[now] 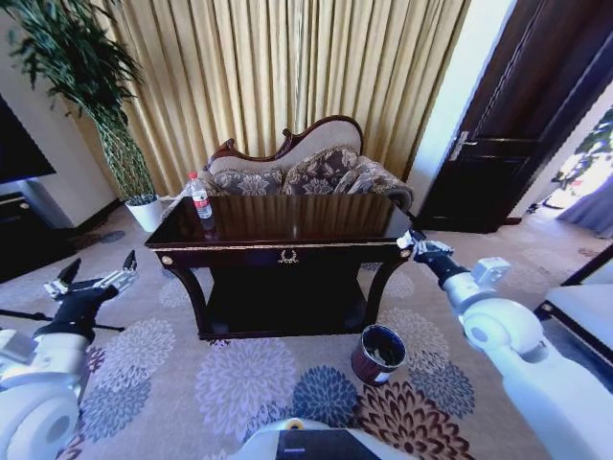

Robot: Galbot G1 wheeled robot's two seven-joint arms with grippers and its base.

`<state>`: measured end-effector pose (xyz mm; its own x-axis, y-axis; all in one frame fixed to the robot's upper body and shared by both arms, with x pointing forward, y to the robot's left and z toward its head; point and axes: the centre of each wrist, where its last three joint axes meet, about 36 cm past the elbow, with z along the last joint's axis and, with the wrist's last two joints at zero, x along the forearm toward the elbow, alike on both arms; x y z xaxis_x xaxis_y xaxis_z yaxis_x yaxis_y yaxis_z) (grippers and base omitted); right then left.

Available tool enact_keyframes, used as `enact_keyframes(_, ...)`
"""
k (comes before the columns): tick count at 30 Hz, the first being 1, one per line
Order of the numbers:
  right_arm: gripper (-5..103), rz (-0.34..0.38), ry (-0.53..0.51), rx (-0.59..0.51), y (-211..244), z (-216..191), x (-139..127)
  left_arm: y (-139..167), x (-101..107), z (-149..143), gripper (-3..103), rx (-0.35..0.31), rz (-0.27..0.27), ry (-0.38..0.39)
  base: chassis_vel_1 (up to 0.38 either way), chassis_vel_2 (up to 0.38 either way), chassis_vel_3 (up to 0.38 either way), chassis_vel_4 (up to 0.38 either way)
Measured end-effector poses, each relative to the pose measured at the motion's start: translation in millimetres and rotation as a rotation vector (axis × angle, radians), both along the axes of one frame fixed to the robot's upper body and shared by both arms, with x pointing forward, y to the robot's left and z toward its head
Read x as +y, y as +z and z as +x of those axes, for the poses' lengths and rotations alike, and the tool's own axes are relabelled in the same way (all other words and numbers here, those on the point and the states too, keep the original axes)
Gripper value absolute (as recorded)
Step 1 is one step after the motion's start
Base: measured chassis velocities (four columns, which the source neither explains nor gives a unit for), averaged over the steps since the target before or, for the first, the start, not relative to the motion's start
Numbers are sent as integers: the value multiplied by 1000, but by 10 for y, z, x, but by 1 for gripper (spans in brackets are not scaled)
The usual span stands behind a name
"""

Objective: Move to the front of the table and place the trash on the table into the trash bin.

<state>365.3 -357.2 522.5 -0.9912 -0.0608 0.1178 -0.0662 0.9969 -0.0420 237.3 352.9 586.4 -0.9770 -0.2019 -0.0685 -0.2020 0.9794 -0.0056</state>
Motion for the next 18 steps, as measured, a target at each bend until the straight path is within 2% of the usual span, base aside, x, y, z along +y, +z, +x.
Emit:
enact_keyframes(4, 0, -11, -24, 92, -486, -7, -69, 8, 9, -2, 100, -4, 3, 4, 0, 0, 0, 0)
enact_keyframes(7, 0, -22, -29, 120, -653, -7, -91, 9, 9, -2, 100, -5, 3, 4, 0, 0, 0, 0)
enact_keyframes(10, 0, -45, -65, 214, -1199, 48, -180, -7, -4, -1, 100, -4, -6, 2, 0, 0, 0, 0)
enact_keyframes(11, 0, -45, -65, 214, -1199, 48, -180, -7, -4, -1, 100, -4, -6, 2, 0, 0, 0, 0)
enact_keyframes(14, 0, -67, -106, 273, -1601, 116, -312, -13, -4, -6, 100, -2, -8, 5, 0, 0, 0, 0)
enact_keyframes(18, 0, -57, -135, 332, -1932, 163, -439, -12, -1, -9, 100, -1, -6, 7, 0, 0, 0, 0)
